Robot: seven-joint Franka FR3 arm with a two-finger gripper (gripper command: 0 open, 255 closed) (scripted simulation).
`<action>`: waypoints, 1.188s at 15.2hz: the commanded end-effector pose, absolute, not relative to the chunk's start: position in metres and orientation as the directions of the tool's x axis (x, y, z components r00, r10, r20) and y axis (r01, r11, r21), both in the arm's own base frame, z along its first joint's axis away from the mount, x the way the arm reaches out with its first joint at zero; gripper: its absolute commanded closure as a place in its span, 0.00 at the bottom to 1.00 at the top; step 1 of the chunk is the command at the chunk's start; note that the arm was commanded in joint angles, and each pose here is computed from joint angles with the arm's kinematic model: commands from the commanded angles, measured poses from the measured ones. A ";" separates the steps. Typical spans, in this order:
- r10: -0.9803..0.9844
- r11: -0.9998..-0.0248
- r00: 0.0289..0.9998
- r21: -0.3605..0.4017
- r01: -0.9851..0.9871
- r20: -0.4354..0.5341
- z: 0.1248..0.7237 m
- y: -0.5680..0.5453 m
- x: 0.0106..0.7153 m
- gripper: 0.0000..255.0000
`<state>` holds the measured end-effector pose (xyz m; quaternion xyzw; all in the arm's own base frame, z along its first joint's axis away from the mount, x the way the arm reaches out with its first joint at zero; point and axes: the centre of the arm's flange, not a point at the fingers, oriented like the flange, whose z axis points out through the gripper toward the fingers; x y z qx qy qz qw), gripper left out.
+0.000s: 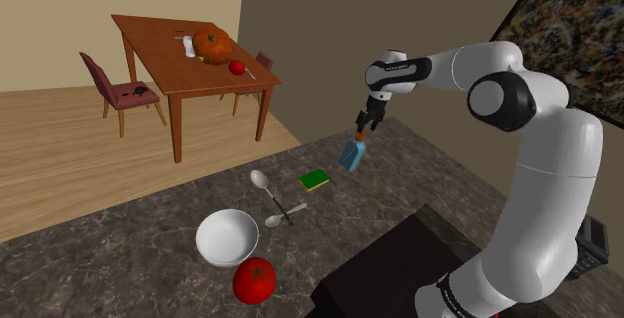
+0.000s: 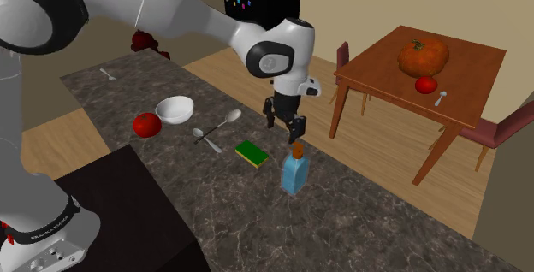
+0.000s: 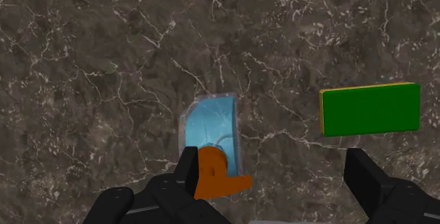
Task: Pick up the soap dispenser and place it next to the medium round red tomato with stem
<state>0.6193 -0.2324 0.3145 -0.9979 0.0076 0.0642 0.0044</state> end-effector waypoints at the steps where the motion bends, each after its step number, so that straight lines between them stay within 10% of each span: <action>1: -0.014 -1.000 0.990 -0.015 -0.016 -0.138 0.295 -0.244 0.638 0.00; 18: -0.013 -0.999 0.985 -0.038 -0.020 -0.173 0.180 -0.282 0.690 0.00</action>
